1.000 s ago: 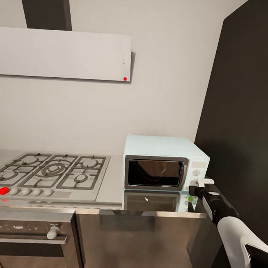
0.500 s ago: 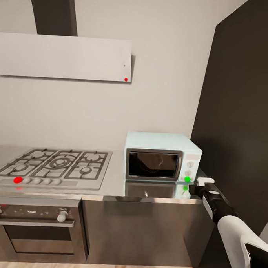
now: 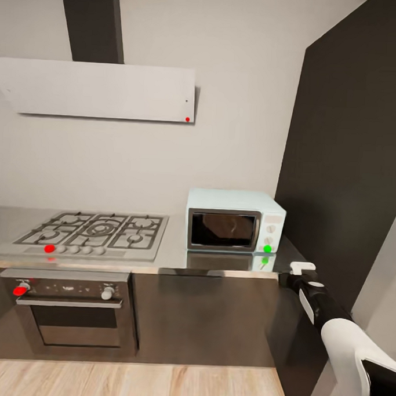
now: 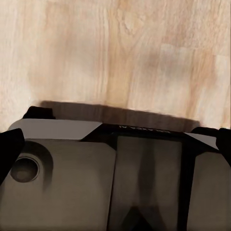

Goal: In the kitchen, take the popcorn bag from the countertop, put it into the microwave, and heat it until the popcorn is cooked so the cooked popcorn ends up inside the bag.

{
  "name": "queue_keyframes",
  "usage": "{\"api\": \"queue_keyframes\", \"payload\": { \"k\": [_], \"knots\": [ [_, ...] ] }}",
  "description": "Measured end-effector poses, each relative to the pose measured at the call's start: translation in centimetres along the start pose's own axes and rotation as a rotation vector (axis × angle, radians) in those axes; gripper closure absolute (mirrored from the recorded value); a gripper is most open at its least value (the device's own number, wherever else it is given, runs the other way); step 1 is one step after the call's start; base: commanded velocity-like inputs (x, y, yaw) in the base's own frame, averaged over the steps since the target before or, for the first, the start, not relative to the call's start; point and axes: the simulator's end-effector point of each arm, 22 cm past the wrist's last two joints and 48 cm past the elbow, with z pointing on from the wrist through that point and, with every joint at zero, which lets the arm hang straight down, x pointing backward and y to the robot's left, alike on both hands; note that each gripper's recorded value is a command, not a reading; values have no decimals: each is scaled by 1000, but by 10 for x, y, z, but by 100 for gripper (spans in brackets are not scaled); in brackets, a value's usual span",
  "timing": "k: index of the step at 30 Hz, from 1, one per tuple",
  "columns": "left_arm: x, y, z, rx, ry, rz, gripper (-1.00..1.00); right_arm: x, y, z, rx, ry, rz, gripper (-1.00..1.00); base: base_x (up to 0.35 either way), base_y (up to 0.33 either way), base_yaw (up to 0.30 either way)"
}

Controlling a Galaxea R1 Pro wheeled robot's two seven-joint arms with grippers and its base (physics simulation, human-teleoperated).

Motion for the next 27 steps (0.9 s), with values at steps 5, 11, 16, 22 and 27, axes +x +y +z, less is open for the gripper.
{"api": "queue_keyframes", "payload": {
  "k": [5,11,16,22,27],
  "knots": [
    [0,0,0,0,0,0,-100,1,4,0,-13,1,3,100,-344,0,0],
    [0,0,0,-1,0,0,-100,98,27,1,-62,158,17,100,-331,0,0],
    [1,2,0,-3,0,-3,-100,165,37,-11,-55,258,-4,100,-75,0,0],
    [1,2,0,-5,0,-4,-100,374,33,-98,-41,539,-33,100,-2,0,0],
    [1,5,0,-10,0,-4,-100,476,29,-171,-47,663,-47,100,0,0,0]
  ]
}}
